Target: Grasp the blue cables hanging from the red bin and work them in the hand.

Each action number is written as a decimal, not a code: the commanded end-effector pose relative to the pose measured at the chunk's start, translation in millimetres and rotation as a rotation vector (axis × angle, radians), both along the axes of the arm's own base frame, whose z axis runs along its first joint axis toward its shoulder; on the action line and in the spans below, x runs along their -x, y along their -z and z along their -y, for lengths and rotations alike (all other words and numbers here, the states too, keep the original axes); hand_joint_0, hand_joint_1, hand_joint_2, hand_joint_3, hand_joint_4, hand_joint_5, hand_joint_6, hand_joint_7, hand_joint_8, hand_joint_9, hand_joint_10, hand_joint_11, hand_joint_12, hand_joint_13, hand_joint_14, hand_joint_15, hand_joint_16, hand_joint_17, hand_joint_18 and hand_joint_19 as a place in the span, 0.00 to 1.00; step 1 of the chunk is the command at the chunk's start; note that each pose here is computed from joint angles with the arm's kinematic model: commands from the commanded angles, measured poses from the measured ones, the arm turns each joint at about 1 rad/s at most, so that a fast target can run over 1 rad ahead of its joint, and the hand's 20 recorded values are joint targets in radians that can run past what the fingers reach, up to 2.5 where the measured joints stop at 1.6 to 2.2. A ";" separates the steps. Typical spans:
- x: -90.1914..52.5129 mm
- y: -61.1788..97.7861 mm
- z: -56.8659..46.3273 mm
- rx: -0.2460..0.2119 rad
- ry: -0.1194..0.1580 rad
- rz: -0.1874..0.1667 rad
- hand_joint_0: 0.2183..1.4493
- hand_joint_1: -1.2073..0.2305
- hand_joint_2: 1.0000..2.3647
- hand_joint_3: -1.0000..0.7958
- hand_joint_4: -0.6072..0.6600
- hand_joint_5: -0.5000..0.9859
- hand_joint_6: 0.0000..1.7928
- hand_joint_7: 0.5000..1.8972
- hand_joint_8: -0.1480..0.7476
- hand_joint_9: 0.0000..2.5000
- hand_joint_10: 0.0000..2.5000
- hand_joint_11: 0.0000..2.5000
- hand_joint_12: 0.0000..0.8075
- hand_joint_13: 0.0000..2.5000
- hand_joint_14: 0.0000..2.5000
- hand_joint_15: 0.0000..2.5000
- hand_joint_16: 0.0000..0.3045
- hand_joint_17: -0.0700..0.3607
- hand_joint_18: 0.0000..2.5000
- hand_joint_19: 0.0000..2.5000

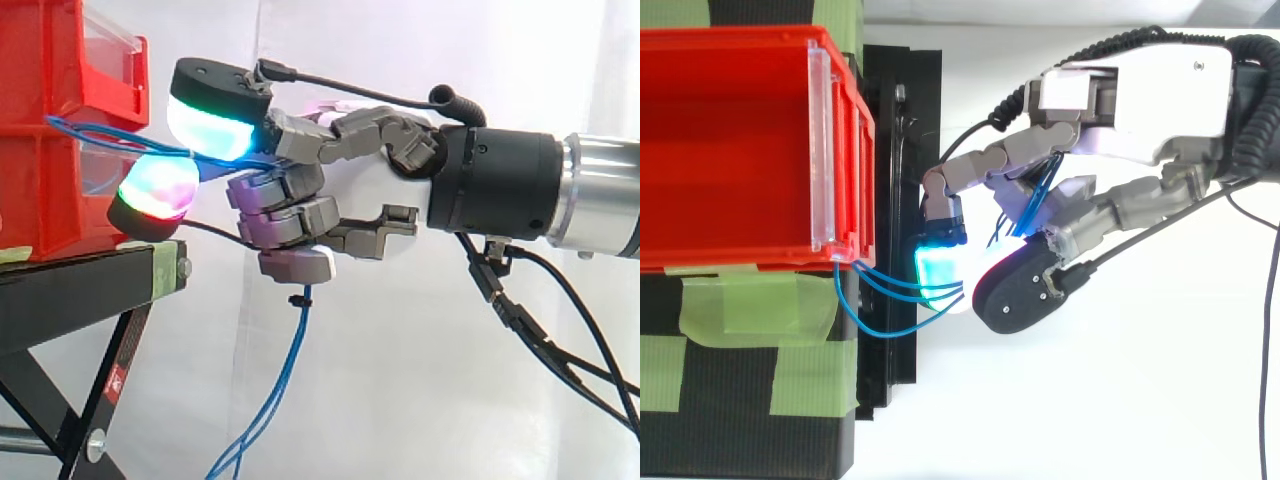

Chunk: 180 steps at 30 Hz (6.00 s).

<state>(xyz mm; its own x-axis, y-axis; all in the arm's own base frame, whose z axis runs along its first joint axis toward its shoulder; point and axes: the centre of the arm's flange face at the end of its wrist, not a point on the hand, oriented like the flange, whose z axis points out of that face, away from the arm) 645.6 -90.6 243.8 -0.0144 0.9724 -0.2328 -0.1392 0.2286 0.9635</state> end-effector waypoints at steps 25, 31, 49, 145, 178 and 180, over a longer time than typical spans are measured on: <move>-0.6 -0.7 1.6 -0.001 0.002 0.009 0.58 0.39 0.01 0.11 0.69 0.50 0.00 0.52 0.57 0.21 1.00 0.74 0.52 0.30 1.00 0.61 0.15 0.40 0.50 0.53; -0.3 -0.4 1.8 -0.001 0.004 0.005 0.58 0.39 0.01 0.09 0.69 0.50 0.00 0.52 0.57 0.22 1.00 0.75 0.52 0.30 1.00 0.60 0.15 0.40 0.50 0.53; 0.1 -1.0 1.8 -0.003 0.004 0.004 0.65 0.41 0.01 0.20 0.70 0.53 0.00 0.53 0.57 0.23 1.00 0.73 0.50 0.31 1.00 0.60 0.14 0.39 0.52 0.53; 0.4 0.3 2.2 -0.009 -0.002 -0.001 0.55 0.42 0.01 0.12 0.67 0.60 0.12 0.56 0.59 0.27 1.00 0.79 0.53 0.34 1.00 0.62 0.15 0.41 0.55 0.47; -0.8 -0.7 8.1 -0.001 0.077 0.008 0.58 0.43 0.01 0.16 0.69 0.59 0.05 0.60 0.59 0.27 1.00 0.78 0.53 0.34 1.00 0.61 0.15 0.40 0.55 0.47; -0.8 -1.8 8.0 -0.001 0.075 0.011 0.58 0.43 0.01 0.17 0.69 0.59 0.04 0.60 0.59 0.27 1.00 0.79 0.54 0.34 1.00 0.62 0.15 0.40 0.55 0.48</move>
